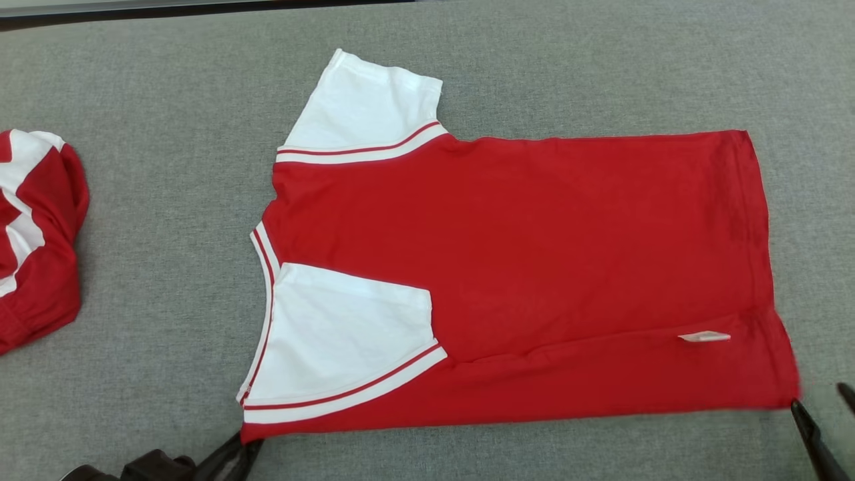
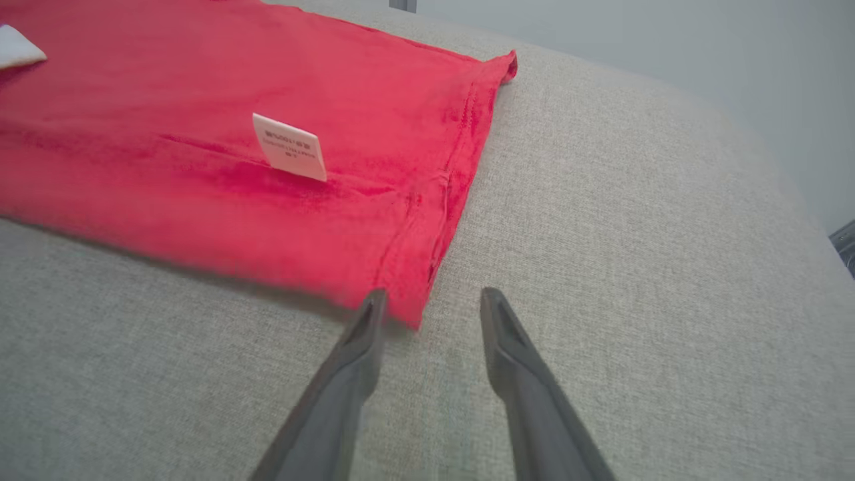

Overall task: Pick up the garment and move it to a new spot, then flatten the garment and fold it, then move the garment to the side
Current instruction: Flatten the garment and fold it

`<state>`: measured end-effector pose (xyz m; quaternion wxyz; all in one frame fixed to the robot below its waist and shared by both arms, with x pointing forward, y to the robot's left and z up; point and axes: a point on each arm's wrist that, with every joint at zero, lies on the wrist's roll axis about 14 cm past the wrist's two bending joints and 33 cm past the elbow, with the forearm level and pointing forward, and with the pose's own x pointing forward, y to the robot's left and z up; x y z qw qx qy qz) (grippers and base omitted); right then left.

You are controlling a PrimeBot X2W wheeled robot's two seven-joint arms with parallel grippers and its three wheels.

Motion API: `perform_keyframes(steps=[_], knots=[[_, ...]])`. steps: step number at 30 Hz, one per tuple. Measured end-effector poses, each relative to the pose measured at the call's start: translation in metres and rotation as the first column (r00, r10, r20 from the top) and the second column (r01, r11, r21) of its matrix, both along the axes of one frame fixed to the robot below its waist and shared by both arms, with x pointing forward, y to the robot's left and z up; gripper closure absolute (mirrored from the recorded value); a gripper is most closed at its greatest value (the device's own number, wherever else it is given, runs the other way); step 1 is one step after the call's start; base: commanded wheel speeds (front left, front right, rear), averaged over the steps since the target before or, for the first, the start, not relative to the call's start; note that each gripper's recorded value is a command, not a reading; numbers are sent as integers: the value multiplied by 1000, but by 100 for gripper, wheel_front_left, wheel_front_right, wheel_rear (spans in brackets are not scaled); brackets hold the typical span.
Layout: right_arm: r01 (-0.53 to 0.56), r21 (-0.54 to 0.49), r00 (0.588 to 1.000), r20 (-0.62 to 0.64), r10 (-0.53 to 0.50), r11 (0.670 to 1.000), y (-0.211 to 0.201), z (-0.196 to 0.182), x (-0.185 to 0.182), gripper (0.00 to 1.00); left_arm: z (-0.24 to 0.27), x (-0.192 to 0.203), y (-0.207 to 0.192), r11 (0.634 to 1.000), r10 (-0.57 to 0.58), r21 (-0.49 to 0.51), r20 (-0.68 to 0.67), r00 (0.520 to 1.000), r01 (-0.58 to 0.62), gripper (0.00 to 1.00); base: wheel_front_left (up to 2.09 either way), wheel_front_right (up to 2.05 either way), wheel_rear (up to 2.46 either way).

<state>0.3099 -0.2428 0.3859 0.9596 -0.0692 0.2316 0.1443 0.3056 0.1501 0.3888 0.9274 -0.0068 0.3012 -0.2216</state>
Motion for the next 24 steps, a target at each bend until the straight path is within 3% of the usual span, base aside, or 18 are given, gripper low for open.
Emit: perform_keyframes(steps=[5,8,12,14,15,16,19,21,24], knots=[[37,-56,998,53,-34,998,-21,14,8,0,-7,-6,12,998,54,32,-75,996,-52,0,0,0,0],[74,-89,991,114,-64,993,-35,30,16,0,6,7,25,995,86,63,-39,996,-84,0,0,0,0],[95,-62,960,270,-75,994,-28,63,50,0,49,58,39,986,163,24,117,980,-167,0,0,0,0],[61,-33,947,318,-47,998,-10,72,64,0,82,94,51,982,174,24,241,955,-185,0,0,0,0],[61,-33,947,318,-47,998,-10,72,64,0,82,94,51,982,174,24,241,955,-185,0,0,0,0],[10,-7,948,317,-7,1000,9,69,70,0,112,125,51,986,161,-6,322,933,-169,0,0,0,0],[-28,10,944,329,23,1000,24,68,80,0,126,148,42,993,118,-22,343,932,-117,0,0,0,0],[-57,26,933,358,44,998,37,69,100,0,139,191,31,998,60,-17,375,925,-58,0,0,0,0],[-75,45,932,359,54,996,46,65,108,0,129,215,17,1000,9,-6,332,943,-7,0,0,0,0]])
